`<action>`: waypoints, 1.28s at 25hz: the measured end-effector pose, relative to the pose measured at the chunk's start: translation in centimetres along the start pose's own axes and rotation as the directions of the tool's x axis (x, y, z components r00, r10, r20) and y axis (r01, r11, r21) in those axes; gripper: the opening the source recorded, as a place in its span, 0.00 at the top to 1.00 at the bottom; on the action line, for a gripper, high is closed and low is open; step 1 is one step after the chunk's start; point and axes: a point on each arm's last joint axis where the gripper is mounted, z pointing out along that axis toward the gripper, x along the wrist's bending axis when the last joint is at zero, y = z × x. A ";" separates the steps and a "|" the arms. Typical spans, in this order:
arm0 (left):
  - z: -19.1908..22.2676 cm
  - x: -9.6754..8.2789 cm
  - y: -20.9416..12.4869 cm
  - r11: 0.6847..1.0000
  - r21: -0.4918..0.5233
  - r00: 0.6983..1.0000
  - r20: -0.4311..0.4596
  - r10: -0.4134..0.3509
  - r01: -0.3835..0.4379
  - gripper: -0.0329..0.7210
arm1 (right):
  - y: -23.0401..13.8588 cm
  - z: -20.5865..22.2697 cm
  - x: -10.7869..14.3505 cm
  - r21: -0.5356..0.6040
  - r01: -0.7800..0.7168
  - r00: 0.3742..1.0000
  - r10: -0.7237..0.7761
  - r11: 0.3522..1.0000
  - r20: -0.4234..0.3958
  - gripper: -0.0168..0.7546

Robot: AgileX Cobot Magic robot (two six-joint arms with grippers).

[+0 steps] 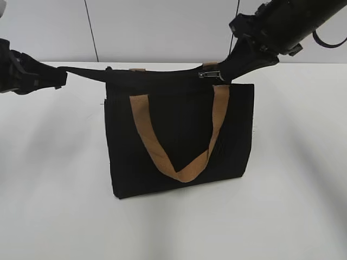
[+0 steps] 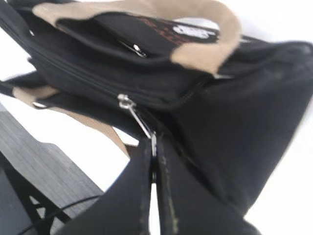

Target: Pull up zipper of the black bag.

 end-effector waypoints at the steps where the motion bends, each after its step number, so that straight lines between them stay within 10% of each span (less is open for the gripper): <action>1: 0.0 0.0 0.0 1.000 0.000 1.000 -0.001 0.001 -0.001 0.92 | -0.1 -0.1 -0.2 0.004 0.007 1.000 -0.007 1.000 0.012 1.00; 17: 0.5 0.3 -0.4 1.000 0.018 1.000 0.001 -0.014 0.014 0.92 | -0.6 -0.4 -1.2 0.071 0.081 0.988 -0.090 0.994 0.128 0.98; 20: 0.5 0.7 -0.4 1.000 0.020 0.999 -0.038 -0.013 0.014 0.83 | -0.7 -1.0 -1.2 0.076 0.108 0.980 -0.119 0.991 0.159 0.82; 25: 0.4 1.3 -0.5 1.000 0.023 0.995 -0.097 -0.016 0.019 0.32 | -0.6 -3.3 -0.3 0.035 0.221 0.951 -0.224 0.975 0.215 0.32; 32: 0.6 2.0 -0.5 0.994 0.009 0.967 -0.231 -0.108 0.113 0.25 | -1.1 -7.0 2.1 -0.047 0.304 0.922 -0.282 0.951 0.264 0.24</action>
